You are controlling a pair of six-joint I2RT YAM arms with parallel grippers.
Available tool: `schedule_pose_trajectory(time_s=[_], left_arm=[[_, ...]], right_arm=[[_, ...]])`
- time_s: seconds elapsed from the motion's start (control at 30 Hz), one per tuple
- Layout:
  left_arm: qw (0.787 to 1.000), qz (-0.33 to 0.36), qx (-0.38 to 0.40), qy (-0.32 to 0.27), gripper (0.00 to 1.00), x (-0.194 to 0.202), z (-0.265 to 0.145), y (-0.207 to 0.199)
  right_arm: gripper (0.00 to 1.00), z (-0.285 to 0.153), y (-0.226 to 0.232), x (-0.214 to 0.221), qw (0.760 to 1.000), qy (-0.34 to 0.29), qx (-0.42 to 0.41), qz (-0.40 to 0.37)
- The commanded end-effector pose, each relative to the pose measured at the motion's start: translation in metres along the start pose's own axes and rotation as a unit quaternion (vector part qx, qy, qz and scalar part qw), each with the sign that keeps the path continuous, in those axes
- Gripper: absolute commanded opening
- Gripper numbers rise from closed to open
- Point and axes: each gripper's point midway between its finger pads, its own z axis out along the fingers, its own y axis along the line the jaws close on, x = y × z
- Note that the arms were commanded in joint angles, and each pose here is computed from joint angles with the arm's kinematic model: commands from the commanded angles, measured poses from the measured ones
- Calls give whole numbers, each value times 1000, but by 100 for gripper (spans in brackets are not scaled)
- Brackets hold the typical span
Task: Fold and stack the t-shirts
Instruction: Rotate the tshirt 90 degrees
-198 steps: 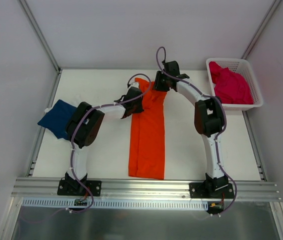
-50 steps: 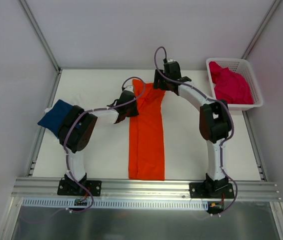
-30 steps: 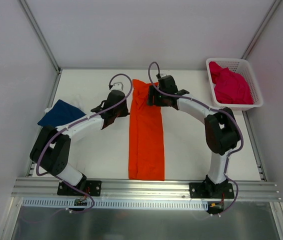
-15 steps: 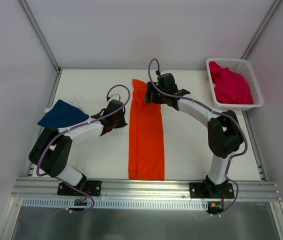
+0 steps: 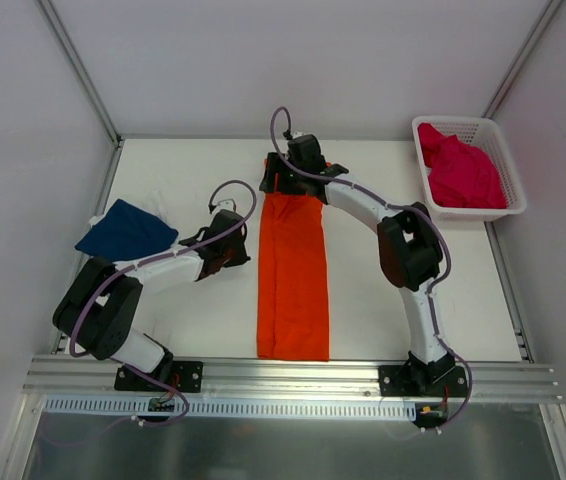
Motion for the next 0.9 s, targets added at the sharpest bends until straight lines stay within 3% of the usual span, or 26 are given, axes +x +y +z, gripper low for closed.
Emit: schedule_pose_trajectory(time_s=[0.0,0.3,0.57,0.87], left_arm=[[1000,-8,17,-17,0,-6,-7,-9],[1000,-11,18,-18,0,-5,-8,-8],[999,-9,15,-27,0,-3,-8,-2],[999,-7,16,-35,0,-5,-11,-1]], right_arm=[[69,0,29,0,1000,7,-24,-8],[69,1,10,19,997,15,50,-62],[69,-12,0,-3,981,-15,136,-140],[69,5,4,-5,972,-8,156,-174]])
